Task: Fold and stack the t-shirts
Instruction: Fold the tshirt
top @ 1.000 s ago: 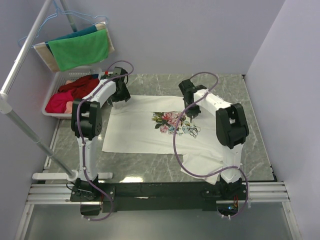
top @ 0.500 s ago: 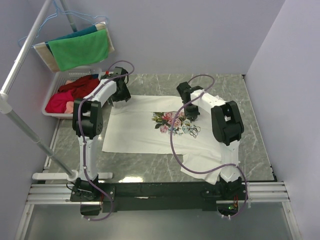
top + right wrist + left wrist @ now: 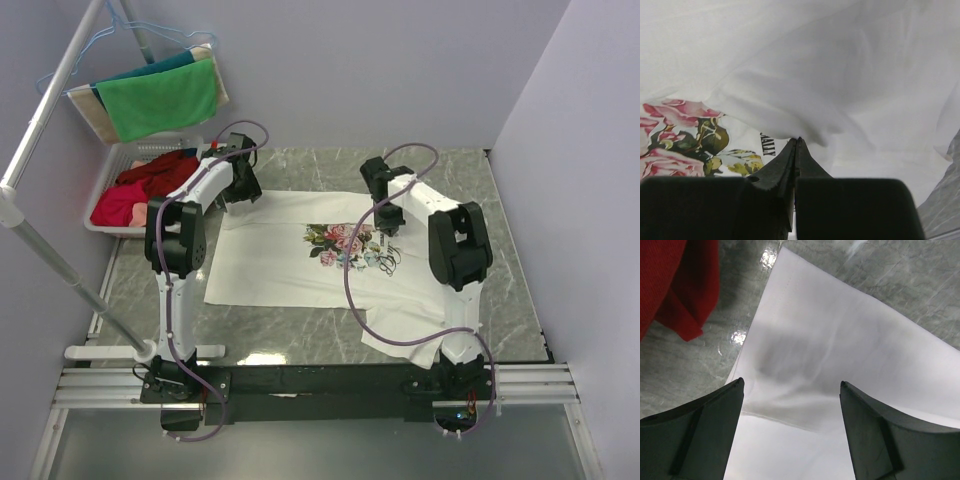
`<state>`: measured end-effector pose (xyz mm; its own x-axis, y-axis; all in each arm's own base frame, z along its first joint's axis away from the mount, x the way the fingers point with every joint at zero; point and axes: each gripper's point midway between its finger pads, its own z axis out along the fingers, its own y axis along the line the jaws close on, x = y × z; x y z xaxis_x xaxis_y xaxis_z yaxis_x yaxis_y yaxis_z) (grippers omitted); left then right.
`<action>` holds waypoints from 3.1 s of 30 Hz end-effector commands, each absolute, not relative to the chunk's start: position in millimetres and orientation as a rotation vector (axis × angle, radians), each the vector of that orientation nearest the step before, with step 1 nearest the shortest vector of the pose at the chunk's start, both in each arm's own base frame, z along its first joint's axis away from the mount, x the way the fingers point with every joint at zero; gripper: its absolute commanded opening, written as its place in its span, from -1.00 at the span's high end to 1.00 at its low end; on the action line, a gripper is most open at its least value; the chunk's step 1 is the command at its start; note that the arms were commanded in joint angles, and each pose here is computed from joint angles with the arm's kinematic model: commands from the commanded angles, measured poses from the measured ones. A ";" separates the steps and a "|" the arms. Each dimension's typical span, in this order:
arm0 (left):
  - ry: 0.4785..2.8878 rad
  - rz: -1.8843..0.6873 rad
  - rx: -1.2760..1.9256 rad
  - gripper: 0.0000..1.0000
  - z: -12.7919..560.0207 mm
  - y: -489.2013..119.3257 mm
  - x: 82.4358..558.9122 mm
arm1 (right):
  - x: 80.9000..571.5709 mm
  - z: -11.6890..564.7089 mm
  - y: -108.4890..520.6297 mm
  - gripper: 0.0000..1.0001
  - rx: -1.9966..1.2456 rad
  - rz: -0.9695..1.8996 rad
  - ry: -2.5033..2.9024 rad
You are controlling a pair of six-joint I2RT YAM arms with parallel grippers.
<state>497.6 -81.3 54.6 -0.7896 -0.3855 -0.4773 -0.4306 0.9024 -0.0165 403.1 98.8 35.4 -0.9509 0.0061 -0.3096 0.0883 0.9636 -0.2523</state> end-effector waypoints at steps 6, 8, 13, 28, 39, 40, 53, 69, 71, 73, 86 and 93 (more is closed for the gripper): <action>2.547 0.104 -0.562 -0.65 70.1 -84.7 505.1 | 433.2 124.2 117.0 1.00 0.281 0.231 2.672; 2.546 0.105 -0.565 -0.65 70.4 -84.2 504.2 | 434.5 125.6 113.6 1.00 0.303 0.279 2.674; 2.547 0.111 -0.569 -0.65 69.7 -83.4 502.3 | 423.0 97.3 98.6 1.00 0.357 0.145 2.784; 2.546 0.099 -0.566 -0.65 71.7 -84.8 502.9 | 423.9 114.1 105.0 0.58 0.203 -0.078 2.711; 2.561 -0.040 -0.462 -0.68 70.6 -112.4 502.8 | 406.3 76.0 131.7 0.33 0.108 -0.137 2.787; 2.558 -0.050 -0.454 -0.69 71.0 -114.4 503.4 | 407.6 70.2 132.0 0.33 0.109 -0.145 2.797; 2.547 -0.140 -0.380 -0.73 78.2 -134.0 506.9 | 426.5 25.9 140.4 0.39 0.108 -0.136 2.824; 2.554 -0.095 -0.394 -0.74 73.7 -128.8 504.4 | 423.1 52.9 66.7 0.58 0.410 -0.498 2.712; 2.559 -0.088 -0.397 -0.74 71.4 -127.4 504.5 | 422.0 56.8 58.4 0.57 0.423 -0.525 2.701; 2.563 -0.079 -0.405 -0.74 69.0 -127.4 504.8 | 423.3 60.6 52.1 0.57 0.442 -0.531 2.688; 2.579 -0.065 -0.403 -0.74 62.9 -126.2 502.7 | 459.7 58.5 44.3 0.56 0.431 -0.465 2.666; 2.586 -0.057 -0.402 -0.74 61.1 -125.1 500.9 | 472.6 64.1 48.4 0.51 0.417 -0.407 2.651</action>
<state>497.8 -125.9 43.8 -0.8383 -0.3029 -0.4534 -0.2808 0.9526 -0.1172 455.4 45.2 54.0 -0.8807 0.2272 -0.4156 0.3513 0.9019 -0.2513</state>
